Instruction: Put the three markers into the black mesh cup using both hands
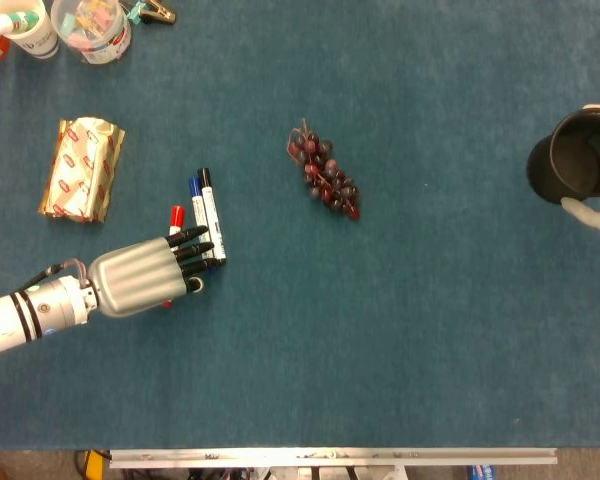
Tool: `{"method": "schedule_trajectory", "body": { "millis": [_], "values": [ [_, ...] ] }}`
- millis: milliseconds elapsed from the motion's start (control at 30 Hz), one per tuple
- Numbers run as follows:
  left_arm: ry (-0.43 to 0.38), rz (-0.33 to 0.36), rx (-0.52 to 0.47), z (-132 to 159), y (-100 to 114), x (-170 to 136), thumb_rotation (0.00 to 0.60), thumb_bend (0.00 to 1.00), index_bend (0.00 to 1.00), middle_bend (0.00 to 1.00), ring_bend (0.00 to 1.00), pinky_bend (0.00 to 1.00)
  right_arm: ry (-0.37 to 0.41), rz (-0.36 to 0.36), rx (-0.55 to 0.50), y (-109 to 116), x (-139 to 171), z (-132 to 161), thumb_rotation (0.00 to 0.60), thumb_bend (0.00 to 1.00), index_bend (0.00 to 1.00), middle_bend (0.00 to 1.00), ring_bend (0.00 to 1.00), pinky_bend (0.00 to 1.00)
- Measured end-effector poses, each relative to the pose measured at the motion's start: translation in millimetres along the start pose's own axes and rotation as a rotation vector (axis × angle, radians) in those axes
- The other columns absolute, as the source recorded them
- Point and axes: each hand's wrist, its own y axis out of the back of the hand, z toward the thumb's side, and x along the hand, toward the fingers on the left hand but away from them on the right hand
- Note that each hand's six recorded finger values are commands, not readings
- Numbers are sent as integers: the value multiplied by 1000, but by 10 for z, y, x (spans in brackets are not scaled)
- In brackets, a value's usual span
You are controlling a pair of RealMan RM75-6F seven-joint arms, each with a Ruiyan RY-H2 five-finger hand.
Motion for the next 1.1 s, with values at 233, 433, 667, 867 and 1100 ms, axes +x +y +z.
{"method": "schedule_trajectory", "body": {
  "millis": [233,433,667,867,1100],
  "values": [
    [-3,-6,6,-15,-25,26,600,280,406,179,119,102,-2,-7,1,25,10,-10,600,367,378,356,234,247],
    [3,-8,2,-36,-34,7,600,280,405,179,118,102,0,-11,-2,31,8,-7,600,367,378,356,234,247],
    [5,-17,-3,-42,-67,9,600,281,403,178,118,102,-3,-14,-4,37,14,-16,600,366,378,356,235,247],
    [14,-25,-12,-66,-93,-13,600,280,400,176,115,102,0,-13,-3,23,4,-6,600,367,378,356,236,247],
    [18,-27,-23,-64,-116,-24,600,281,403,172,112,101,1,-11,-1,10,-5,10,600,366,378,356,236,247]
  ]
}}
